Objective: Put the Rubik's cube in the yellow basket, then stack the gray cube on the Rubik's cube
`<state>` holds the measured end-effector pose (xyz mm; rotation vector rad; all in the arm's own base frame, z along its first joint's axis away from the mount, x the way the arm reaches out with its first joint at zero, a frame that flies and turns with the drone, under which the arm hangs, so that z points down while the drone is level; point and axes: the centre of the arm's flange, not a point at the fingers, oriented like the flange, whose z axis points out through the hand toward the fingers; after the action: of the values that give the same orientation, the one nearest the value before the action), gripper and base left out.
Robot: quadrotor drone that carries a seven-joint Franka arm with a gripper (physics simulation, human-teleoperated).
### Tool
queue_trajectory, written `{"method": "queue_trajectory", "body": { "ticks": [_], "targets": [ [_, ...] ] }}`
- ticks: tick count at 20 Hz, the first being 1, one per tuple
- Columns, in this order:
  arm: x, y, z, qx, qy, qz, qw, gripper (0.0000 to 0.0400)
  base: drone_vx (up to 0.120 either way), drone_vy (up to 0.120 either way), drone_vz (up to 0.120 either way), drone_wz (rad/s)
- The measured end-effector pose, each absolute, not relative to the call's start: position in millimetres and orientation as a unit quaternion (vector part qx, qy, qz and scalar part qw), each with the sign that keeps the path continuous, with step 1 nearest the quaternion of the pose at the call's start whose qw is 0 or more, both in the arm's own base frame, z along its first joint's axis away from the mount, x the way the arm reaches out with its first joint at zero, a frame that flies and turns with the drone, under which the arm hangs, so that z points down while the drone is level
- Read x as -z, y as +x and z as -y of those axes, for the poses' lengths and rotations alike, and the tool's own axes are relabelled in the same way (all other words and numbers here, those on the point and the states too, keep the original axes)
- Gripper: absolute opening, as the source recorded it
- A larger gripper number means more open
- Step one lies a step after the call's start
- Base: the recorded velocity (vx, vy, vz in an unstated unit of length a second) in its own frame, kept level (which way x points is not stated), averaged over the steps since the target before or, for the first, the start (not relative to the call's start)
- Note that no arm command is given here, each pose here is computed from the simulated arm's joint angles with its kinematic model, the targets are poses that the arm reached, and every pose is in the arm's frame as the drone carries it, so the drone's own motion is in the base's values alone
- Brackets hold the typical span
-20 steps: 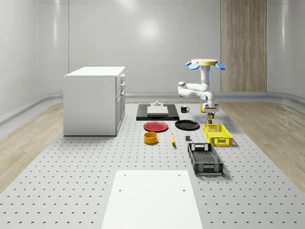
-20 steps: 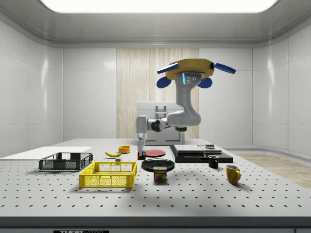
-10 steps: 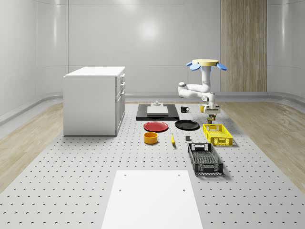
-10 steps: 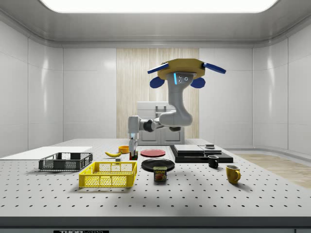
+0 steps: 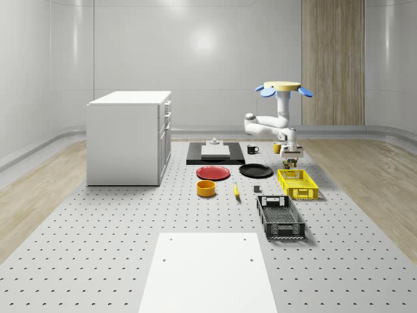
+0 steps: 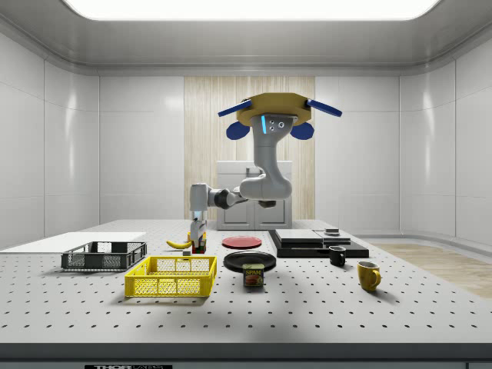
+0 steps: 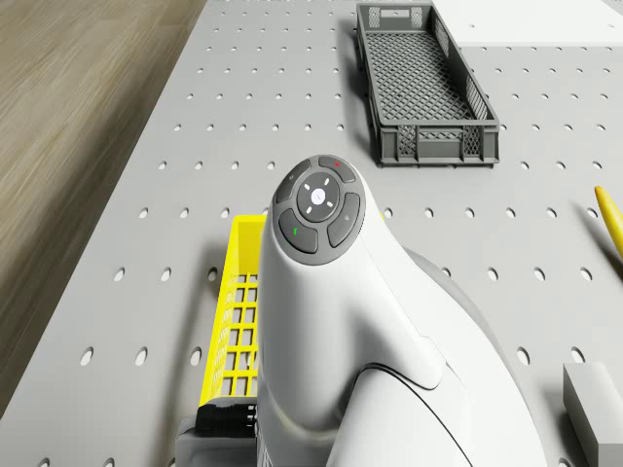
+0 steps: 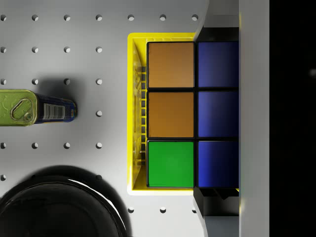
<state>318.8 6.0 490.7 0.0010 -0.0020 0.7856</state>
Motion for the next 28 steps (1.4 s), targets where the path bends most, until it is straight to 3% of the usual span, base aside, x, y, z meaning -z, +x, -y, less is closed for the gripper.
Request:
{"method": "queue_trajectory", "body": {
  "ticks": [10, 16, 28],
  "targets": [
    [-490.7, 318.8, -6.0, -0.383, 0.001, 0.001, 0.924, 0.0325, 0.016, 0.028, -0.116, 0.000],
    [-491.0, 318.8, -6.0, -0.383, 0.001, 0.001, 0.924, 0.0325, 0.100, 0.000, 0.000, 0.000],
    [-528.5, 318.7, -6.1, -0.383, 0.000, 0.001, 0.924, 0.0325, 0.000, 0.000, 0.000, 0.000]
  ]
}}
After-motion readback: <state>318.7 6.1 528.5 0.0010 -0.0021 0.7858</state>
